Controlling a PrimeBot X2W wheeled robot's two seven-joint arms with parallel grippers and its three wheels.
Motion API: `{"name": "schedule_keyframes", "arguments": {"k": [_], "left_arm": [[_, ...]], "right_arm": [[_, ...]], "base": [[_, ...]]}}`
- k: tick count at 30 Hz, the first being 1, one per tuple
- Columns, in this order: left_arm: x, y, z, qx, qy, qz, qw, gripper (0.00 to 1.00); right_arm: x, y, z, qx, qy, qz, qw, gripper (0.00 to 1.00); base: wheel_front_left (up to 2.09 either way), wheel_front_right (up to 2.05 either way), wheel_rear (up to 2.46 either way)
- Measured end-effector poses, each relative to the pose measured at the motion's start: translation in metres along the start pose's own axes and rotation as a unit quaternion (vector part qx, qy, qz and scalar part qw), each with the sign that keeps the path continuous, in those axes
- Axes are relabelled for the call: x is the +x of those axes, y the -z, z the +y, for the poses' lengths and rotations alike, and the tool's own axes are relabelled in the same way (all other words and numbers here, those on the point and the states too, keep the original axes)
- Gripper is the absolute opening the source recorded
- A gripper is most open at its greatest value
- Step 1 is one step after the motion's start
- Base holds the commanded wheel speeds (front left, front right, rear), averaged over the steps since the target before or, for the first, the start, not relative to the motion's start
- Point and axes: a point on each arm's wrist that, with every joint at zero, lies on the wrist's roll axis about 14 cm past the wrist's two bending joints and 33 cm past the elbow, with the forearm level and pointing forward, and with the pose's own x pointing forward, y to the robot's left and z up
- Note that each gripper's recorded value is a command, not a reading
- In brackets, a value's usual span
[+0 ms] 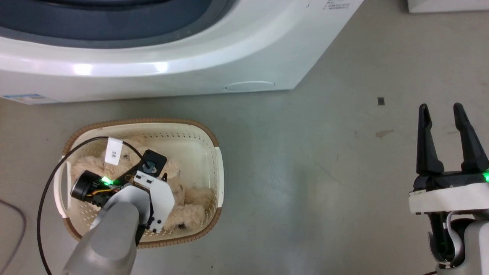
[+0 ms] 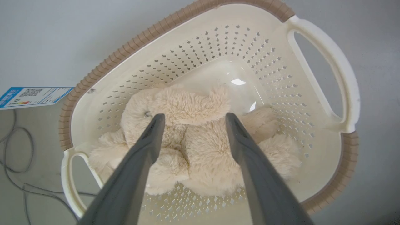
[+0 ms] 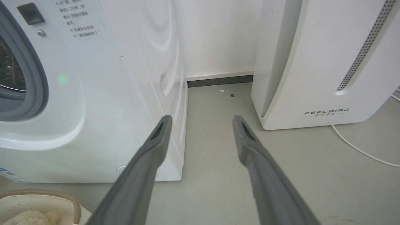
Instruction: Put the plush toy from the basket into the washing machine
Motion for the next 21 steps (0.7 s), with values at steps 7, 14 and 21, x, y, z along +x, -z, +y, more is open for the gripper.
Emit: {"name": "schedule_keyframes", "arguments": {"k": [7,14,21], "left_arm": [[0.025,0.025,0.004,0.019,0.005,0.055,0.998,1.00],[0.043,0.057,0.003,0.030,0.016,0.120,0.992,1.00],[0.060,0.082,0.002,0.036,0.030,0.167,0.985,1.00]], "right_arm": [[0.010,0.020,-0.007,0.001,0.009,0.013,1.000,1.00],[0.017,0.041,-0.017,0.001,0.023,0.028,0.999,1.00],[0.027,0.060,-0.021,0.001,0.027,0.036,0.999,1.00]], "base": [[0.00,0.00,0.00],[0.00,0.00,0.00],[0.00,0.00,0.00]]}}
